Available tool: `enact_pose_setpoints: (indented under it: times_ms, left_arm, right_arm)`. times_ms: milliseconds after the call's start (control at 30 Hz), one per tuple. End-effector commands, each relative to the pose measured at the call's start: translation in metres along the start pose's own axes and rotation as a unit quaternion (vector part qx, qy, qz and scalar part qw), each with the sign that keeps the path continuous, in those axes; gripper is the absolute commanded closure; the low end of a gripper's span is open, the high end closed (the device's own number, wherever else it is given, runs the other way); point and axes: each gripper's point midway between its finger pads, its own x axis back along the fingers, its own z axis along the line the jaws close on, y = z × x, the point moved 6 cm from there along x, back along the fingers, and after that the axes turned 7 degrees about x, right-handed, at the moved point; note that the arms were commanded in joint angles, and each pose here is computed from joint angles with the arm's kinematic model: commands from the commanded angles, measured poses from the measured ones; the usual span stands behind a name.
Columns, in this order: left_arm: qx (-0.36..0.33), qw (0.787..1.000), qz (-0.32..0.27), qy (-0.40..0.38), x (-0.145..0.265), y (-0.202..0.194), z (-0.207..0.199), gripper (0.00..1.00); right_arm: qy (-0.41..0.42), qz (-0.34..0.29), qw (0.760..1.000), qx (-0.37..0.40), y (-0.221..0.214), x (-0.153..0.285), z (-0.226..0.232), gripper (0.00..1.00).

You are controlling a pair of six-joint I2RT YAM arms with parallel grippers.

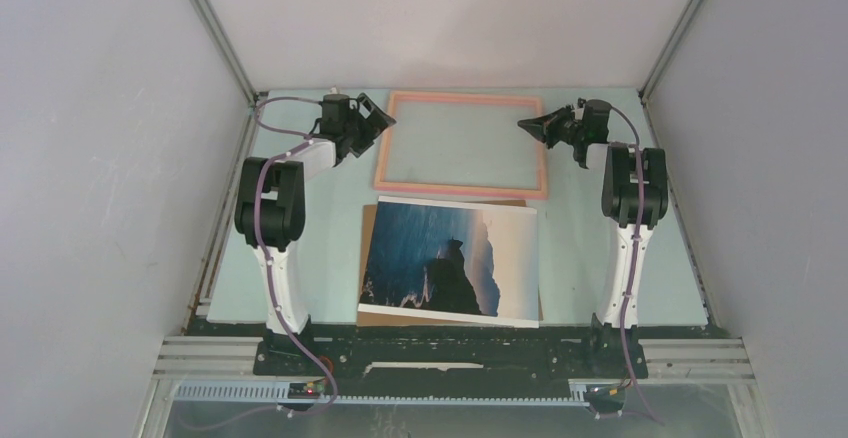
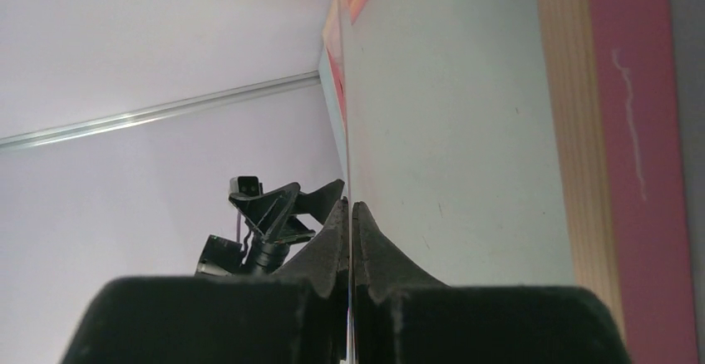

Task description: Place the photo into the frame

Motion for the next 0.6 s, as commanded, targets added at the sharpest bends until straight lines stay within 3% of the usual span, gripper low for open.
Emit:
enact_pose_setpoints:
  times_ms: [0,267,567]
  left_arm:
    - [0.007,0.999,-0.014,-0.030,0.004,0.014,-0.016,0.00]
    - [0.081,0.995,0.046,-0.024,-0.024,0.001,0.005,0.00]
    - [0.090,0.995,0.047,-0.012,-0.025,0.000,0.010,0.00]
  right_arm:
    - [0.030,-0.004,0.999,-0.014,-0.003,0.001,0.007,1.00]
    - [0.042,-0.004,0.999,-0.029,-0.008,-0.004,0.005,1.00]
    - [0.054,-0.012,0.997,-0.045,-0.012,-0.005,0.006,1.00]
